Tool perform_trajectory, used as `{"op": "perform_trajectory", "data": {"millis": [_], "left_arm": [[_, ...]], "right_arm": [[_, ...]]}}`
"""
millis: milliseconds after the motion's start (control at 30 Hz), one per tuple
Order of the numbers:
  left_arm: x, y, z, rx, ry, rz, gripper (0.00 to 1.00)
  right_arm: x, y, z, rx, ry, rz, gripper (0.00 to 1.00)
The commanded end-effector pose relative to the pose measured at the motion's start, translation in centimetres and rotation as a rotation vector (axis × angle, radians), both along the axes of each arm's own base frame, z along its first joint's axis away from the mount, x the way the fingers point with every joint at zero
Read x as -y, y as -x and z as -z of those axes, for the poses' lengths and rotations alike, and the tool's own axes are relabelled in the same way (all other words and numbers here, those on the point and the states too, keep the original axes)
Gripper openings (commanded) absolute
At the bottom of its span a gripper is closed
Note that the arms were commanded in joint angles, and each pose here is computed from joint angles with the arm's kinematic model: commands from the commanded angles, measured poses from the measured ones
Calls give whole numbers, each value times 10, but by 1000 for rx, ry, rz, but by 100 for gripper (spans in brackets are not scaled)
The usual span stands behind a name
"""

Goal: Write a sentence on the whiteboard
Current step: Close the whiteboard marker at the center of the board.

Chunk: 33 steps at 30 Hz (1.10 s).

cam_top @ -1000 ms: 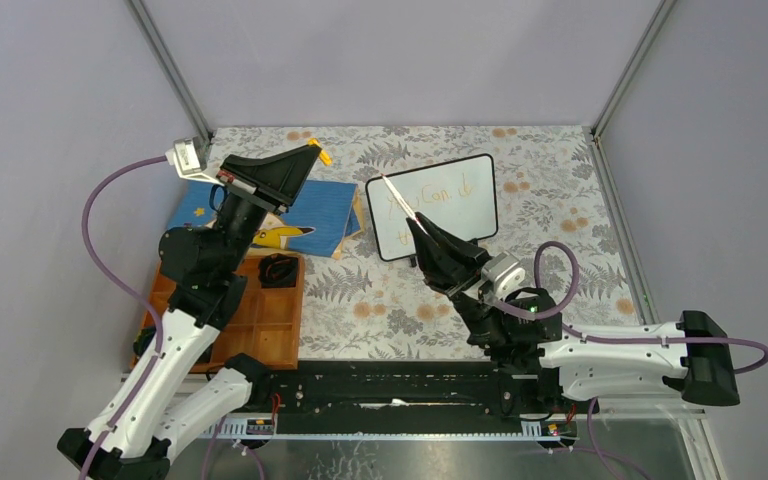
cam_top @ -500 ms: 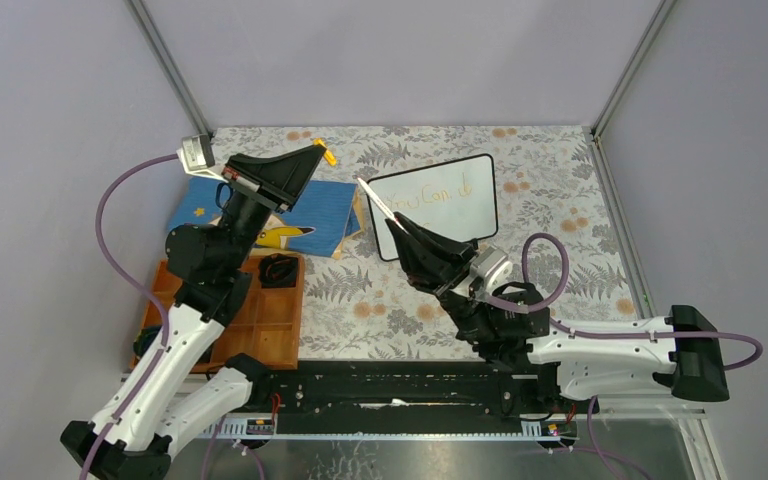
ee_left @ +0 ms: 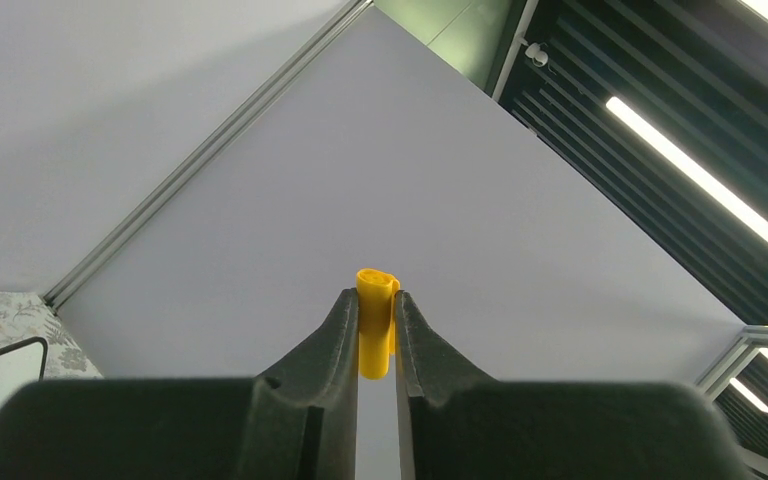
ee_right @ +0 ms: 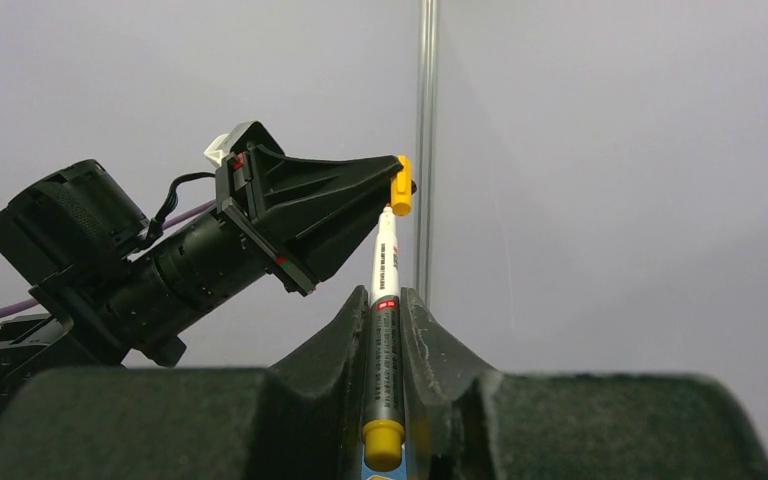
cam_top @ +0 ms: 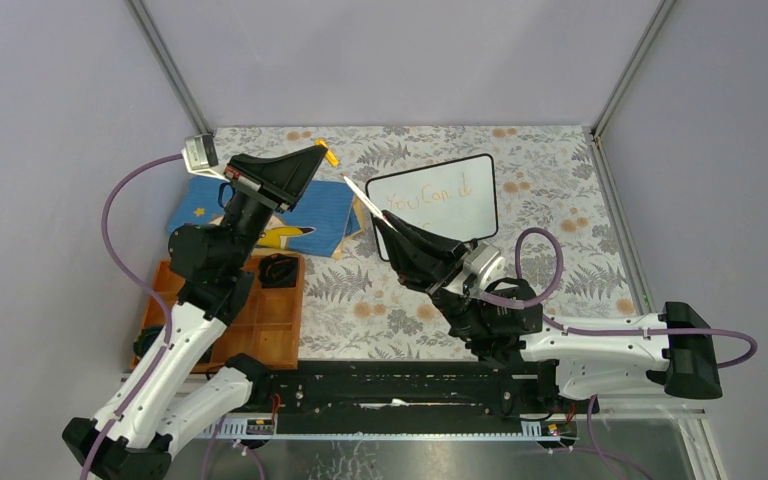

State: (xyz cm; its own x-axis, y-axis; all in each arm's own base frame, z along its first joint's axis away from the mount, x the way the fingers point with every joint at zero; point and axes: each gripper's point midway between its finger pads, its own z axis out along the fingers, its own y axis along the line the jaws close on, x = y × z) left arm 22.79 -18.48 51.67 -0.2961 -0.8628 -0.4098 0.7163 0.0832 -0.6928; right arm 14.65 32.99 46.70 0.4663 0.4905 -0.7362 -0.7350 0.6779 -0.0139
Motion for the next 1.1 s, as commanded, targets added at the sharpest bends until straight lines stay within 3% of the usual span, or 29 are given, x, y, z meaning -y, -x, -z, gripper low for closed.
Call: {"op": "perform_trajectory", "data": {"millis": [0, 1067], "left_arm": [[-6, 15, -17, 81, 36, 13, 0], [-6, 24, -15, 89, 38, 43, 0]], "right_arm": [[10, 5, -26, 10, -88, -15, 0], [8, -2, -30, -13, -94, 19, 0]]}}
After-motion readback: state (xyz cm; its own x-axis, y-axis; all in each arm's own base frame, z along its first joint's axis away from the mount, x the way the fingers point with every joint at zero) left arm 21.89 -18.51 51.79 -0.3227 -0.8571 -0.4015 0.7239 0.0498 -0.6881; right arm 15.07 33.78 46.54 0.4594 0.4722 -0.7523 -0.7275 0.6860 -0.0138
